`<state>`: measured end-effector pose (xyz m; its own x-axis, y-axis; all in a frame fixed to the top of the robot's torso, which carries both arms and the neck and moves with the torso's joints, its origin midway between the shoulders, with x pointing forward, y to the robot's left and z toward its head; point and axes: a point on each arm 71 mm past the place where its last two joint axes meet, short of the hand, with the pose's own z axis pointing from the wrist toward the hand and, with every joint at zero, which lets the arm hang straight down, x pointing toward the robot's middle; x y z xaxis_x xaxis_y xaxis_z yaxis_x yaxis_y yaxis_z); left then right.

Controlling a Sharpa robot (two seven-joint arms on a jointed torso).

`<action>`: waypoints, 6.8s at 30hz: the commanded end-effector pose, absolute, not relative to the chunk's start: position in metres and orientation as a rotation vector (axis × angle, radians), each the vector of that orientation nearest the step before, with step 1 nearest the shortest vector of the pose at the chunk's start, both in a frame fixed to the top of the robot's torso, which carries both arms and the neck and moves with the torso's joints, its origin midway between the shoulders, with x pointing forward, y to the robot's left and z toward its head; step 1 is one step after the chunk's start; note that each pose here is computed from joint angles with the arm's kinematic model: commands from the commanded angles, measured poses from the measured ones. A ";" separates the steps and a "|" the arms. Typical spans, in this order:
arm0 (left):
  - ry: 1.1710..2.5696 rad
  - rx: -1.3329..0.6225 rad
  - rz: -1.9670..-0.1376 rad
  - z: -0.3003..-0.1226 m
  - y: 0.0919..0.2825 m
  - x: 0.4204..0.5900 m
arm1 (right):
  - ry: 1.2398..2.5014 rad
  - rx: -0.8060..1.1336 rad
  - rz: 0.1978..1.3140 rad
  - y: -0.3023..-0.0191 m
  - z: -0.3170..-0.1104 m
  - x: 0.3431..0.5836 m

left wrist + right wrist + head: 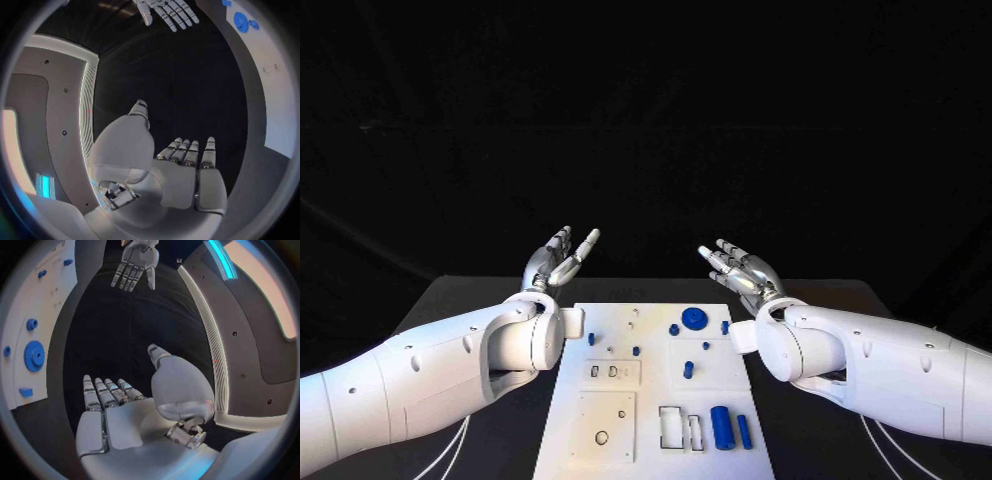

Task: Assemble the parts on the task board

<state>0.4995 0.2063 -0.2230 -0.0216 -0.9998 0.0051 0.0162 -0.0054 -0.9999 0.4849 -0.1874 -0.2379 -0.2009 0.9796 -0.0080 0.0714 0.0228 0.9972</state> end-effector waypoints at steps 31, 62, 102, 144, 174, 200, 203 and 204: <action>1.322 -1.067 -1.423 -0.185 0.222 0.477 | 1.684 -0.184 0.746 -0.189 -0.176 0.518; 1.391 -1.081 -1.572 -0.161 0.204 0.450 | 1.726 -0.477 0.530 -0.154 -0.188 0.506; 1.395 -1.089 -1.571 -0.158 0.207 0.451 | 1.692 -0.446 0.524 -0.148 -0.194 0.508; 1.395 -1.079 -1.595 -0.154 0.201 0.451 | 1.467 -0.385 0.552 -0.096 -0.176 0.524; 1.391 -1.070 -1.600 -0.149 0.202 0.452 | 1.497 -0.389 0.541 -0.094 -0.183 0.527; 1.381 -1.086 -1.578 -0.151 0.212 0.458 | 1.696 0.003 0.517 -0.217 -0.162 0.505; 1.381 -1.087 -1.578 -0.152 0.211 0.458 | 1.717 0.016 0.517 -0.218 -0.165 0.507; 1.382 -1.087 -1.579 -0.152 0.211 0.458 | 1.721 0.016 0.517 -0.218 -0.166 0.507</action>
